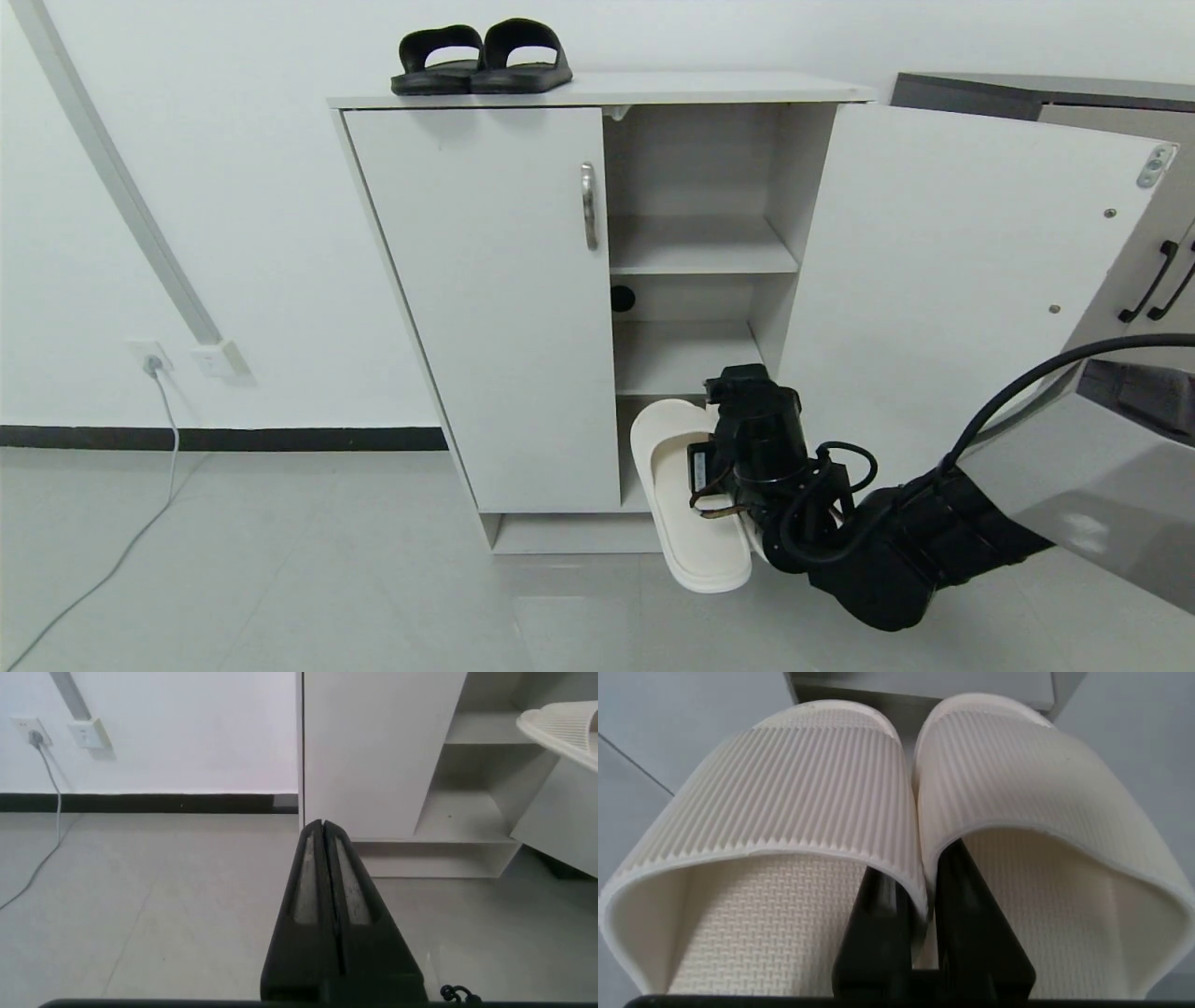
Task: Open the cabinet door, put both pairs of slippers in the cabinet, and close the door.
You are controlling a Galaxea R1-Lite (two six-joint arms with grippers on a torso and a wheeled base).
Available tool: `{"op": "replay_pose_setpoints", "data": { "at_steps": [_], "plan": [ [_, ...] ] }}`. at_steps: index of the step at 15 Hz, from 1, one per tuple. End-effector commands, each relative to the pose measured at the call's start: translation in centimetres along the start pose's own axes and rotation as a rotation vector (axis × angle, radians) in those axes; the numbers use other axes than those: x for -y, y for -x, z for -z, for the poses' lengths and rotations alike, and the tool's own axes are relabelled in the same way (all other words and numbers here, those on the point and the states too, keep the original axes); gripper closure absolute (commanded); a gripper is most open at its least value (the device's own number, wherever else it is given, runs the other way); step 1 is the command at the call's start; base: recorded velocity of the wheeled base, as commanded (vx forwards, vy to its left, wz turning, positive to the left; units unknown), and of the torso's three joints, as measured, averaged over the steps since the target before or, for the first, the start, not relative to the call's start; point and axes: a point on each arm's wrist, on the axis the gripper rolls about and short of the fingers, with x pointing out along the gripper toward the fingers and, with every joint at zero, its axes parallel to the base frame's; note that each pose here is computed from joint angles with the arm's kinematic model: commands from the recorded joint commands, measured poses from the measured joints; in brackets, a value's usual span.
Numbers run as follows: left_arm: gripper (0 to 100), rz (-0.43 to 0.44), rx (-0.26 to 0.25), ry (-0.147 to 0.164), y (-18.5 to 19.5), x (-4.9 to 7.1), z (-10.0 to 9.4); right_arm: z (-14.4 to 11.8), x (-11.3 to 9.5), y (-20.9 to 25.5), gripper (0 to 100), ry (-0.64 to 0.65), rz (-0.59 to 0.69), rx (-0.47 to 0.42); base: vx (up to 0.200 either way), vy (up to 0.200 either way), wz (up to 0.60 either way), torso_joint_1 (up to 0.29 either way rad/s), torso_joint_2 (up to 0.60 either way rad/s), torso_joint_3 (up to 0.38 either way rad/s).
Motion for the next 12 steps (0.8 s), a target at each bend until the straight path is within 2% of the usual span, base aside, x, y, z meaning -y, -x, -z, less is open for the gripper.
{"op": "replay_pose_setpoints", "data": {
  "at_steps": [1,9,12],
  "plan": [
    [100,0.000,-0.006,0.002,-0.04,0.00,-0.01,0.38,-0.04,-0.22,100,0.005,0.003,-0.009,0.000,0.000,0.00,0.000,0.00,0.000],
    [100,0.003,-0.006,-0.001,-0.04,0.00,-0.01,0.70,-0.25,-0.25,100,0.008,0.015,-0.006,0.000,0.000,0.00,0.000,0.00,0.000],
    [100,0.003,-0.007,-0.001,-0.05,0.00,-0.01,0.70,-0.39,-0.45,100,0.006,0.014,-0.003,0.000,0.000,0.00,0.007,0.00,-0.155]
  ]
}}
